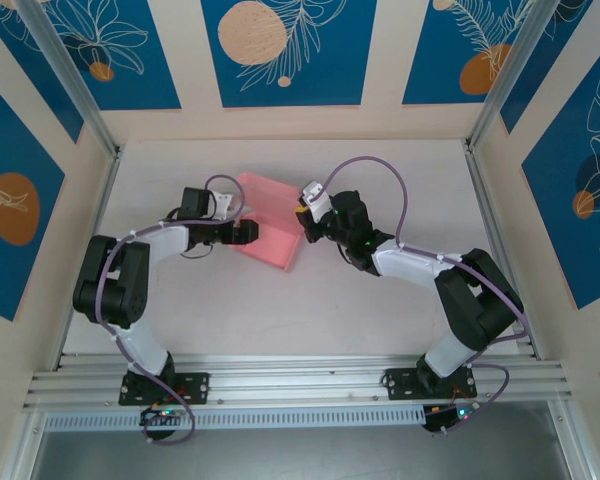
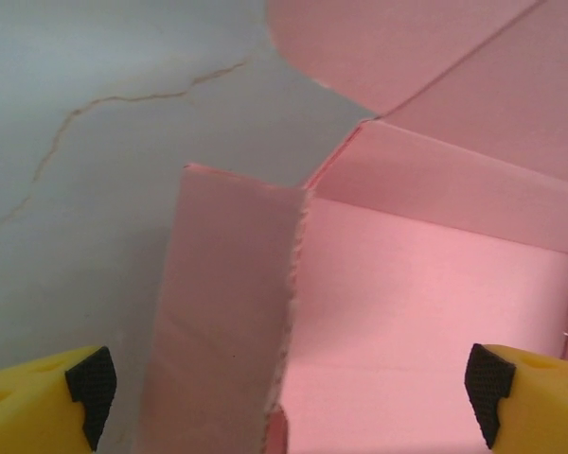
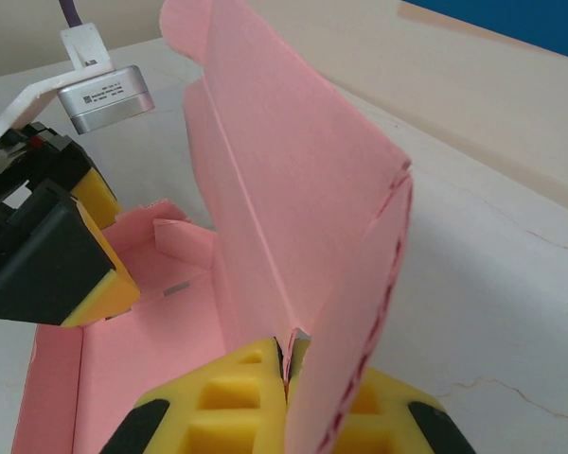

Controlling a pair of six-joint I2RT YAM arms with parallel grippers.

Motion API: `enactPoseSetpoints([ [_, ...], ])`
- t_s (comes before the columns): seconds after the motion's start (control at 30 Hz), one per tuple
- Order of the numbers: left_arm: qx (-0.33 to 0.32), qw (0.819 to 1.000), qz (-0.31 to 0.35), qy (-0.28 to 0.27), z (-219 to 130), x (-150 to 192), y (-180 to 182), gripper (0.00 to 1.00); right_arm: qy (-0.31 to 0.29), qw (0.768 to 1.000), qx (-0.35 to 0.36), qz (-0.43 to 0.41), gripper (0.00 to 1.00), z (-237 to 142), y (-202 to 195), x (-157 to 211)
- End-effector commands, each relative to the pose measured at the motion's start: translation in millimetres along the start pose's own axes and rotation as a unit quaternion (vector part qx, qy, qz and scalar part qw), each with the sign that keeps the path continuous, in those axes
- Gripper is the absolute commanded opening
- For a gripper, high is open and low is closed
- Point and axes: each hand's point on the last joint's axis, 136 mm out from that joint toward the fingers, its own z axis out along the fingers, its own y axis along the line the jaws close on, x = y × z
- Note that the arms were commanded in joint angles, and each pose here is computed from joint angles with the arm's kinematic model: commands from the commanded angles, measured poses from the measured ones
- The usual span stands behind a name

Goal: Fold the paper box

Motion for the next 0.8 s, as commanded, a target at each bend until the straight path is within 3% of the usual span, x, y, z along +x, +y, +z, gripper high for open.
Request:
enactPoseSetpoints([
  [0.0, 0.065, 0.997, 0.009, -0.028, -7.0, -21.9, -32.2, 0.91, -0.02, 1.0, 0.002, -0.006, 0.0, 2.6, -0.5, -15.1],
  [0.2, 0.082, 0.996, 0.007, -0.031, -14.7, -23.2, -49.0, 0.84, -0.01, 1.0, 0.003, -0.002, 0.0, 8.5, -1.8, -7.4],
  [0.4, 0.065, 0.998, -0.007, -0.01, -2.4, -10.1, -37.3, 0.78, -0.008, 1.0, 0.0, 0.001, 0.0, 11.4, -0.3, -5.8],
  [0.77, -0.014, 0.999, 0.028, 0.04, 13.9, 12.8, -12.9, 0.58, -0.013, 1.0, 0.002, -0.001, 0.0, 9.8, -0.5, -10.3],
])
